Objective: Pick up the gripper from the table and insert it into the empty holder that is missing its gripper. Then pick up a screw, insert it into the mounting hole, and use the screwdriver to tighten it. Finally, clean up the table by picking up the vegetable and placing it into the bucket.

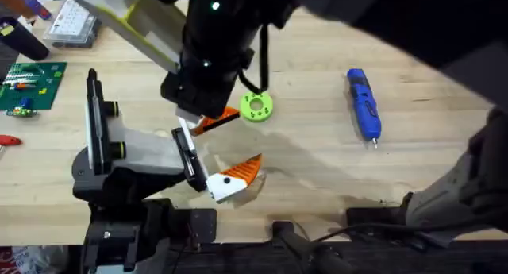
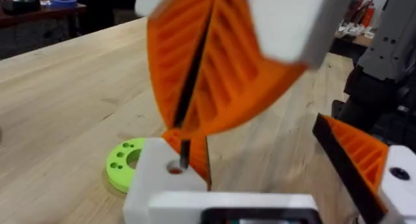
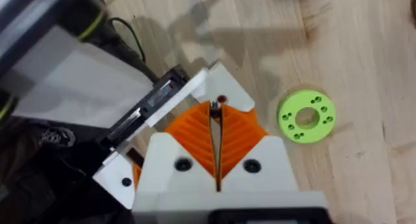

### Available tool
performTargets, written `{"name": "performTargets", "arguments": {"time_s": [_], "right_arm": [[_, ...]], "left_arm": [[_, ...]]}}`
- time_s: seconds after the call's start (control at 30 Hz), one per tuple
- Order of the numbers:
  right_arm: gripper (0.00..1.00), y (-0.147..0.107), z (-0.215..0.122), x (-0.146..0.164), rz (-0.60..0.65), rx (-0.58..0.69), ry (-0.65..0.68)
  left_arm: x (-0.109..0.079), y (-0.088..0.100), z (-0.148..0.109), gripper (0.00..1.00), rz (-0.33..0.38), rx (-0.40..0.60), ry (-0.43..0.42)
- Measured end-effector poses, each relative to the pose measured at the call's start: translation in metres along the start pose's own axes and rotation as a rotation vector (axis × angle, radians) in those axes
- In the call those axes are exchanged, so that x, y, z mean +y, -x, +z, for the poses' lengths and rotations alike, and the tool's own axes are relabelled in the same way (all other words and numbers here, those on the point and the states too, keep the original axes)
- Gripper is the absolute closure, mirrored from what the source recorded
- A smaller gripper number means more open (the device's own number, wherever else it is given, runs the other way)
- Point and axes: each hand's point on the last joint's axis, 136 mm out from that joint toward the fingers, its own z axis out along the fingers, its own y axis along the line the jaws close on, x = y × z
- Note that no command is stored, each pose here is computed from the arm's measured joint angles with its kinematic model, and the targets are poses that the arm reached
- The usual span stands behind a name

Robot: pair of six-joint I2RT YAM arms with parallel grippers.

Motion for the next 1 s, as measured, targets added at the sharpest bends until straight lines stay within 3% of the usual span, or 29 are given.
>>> {"name": "performTargets", "arguments": {"time_s": [0.2,1.0], "right_arm": [[0.993,-0.002,0.016,-0.003,0.005,0.038,0.002],[0.993,-0.003,0.016,-0.006,0.005,0.044,-0.017]], "left_arm": [[0.000,0.000,0.000,0.015,0.000,0.000,0.000],[0.000,0.000,0.000,0.015,0.000,0.000,0.000]]}}
